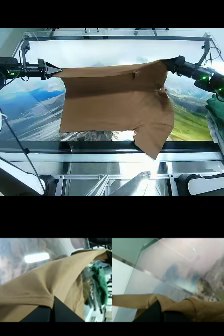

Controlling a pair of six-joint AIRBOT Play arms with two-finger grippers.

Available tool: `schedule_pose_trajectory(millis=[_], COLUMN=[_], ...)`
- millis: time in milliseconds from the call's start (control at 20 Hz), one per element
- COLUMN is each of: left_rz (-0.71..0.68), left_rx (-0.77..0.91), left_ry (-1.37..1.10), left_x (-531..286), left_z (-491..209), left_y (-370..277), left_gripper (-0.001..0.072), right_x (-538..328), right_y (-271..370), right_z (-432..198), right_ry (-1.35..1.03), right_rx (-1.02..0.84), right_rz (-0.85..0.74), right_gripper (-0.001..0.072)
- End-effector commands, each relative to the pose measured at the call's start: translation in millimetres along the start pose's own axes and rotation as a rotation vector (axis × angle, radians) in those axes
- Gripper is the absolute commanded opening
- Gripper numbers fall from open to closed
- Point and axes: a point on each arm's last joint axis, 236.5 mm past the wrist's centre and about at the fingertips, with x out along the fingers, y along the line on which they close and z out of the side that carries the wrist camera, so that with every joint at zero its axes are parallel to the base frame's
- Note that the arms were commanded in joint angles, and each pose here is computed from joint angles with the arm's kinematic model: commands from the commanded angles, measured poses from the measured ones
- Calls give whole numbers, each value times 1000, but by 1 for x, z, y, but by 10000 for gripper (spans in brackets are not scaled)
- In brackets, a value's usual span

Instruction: Fold the shirts.

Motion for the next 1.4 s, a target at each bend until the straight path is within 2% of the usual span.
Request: schedule_pose_trajectory(millis=[0, 150, 400, 600, 1000, 1050, 1100, 1150, 1200, 1250, 1350], left_rz=[87, 176, 183, 242, 214, 203, 196, 188, 183, 173, 163], left_rx=[-29, -75, -238, -275, -341, -339, -339, -345, -370, -385, -423], left_ry=[96, 153, 213, 256, 303, 307, 315, 320, 316, 322, 342], left_x=[12, 9, 15, 25, 31, 30, 25, 19, 9, -1, -22], left_z=[-8, -26, -76, -104, -131, -130, -131, -130, -129, -129, -134], left_y=[25, 50, 89, 112, 112, 108, 102, 96, 91, 84, 72], left_gripper=[15, 15, 15, 15, 16, 143, 405, 610, 671, 670, 666], right_x=[-12, -27, -34, -33, -33, -34, -39, -48, -60, -77, -113], right_y=[-17, -54, -91, -104, -108, -106, -101, -97, -92, -87, -76], right_z=[-34, -84, -117, -130, -137, -138, -138, -139, -139, -134, -119], right_ry=[155, 346, 362, 382, 394, 401, 412, 433, 454, 468, 466], right_rx=[26, 9, 44, 79, 97, 105, 129, 161, 186, 206, 218], right_rz=[-14, -151, -246, -255, -256, -244, -230, -227, -229, -237, -267], right_gripper=[19, 19, 18, 18, 21, 141, 285, 286, 299, 360, 384])
